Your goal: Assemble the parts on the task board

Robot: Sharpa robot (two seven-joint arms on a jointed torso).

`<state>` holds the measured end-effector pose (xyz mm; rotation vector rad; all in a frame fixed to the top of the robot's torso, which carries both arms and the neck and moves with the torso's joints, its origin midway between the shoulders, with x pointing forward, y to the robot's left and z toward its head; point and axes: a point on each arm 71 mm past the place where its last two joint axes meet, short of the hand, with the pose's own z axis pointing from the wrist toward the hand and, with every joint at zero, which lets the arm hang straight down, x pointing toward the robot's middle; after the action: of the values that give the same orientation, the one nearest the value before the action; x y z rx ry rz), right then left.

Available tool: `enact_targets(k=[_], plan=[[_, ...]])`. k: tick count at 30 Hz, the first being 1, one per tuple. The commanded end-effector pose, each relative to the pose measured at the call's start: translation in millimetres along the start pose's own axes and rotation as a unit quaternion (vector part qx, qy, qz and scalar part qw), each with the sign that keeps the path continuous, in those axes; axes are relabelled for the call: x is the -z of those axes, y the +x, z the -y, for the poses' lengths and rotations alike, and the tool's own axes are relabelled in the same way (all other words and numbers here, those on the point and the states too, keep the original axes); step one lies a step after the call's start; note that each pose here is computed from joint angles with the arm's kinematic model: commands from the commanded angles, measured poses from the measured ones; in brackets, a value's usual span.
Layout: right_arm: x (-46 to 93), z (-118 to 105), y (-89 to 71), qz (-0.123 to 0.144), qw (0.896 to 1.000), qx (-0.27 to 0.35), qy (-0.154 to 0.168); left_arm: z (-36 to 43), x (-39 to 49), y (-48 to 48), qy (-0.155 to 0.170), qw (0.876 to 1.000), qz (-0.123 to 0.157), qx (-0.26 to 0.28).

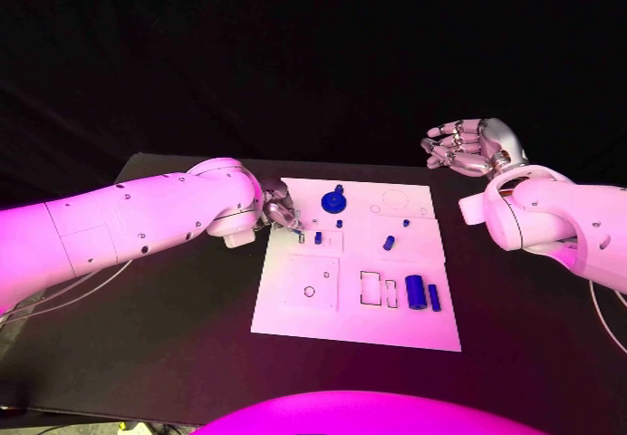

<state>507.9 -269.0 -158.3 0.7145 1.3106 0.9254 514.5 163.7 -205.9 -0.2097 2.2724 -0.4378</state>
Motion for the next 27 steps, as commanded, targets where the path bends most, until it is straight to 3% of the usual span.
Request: enact_targets(k=[1,27], plan=[[0.2,-0.7,1.4,-0.008,1.0,-0.001,-0.007,2.9,-1.6,3.0,0.009,1.0,0.007,0.005],[0.2,0.0,2.3,-0.009,1.0,-0.001,-0.006,1.7,-10.5,9.6,-0.004,0.999,-0.039,-0.036]])
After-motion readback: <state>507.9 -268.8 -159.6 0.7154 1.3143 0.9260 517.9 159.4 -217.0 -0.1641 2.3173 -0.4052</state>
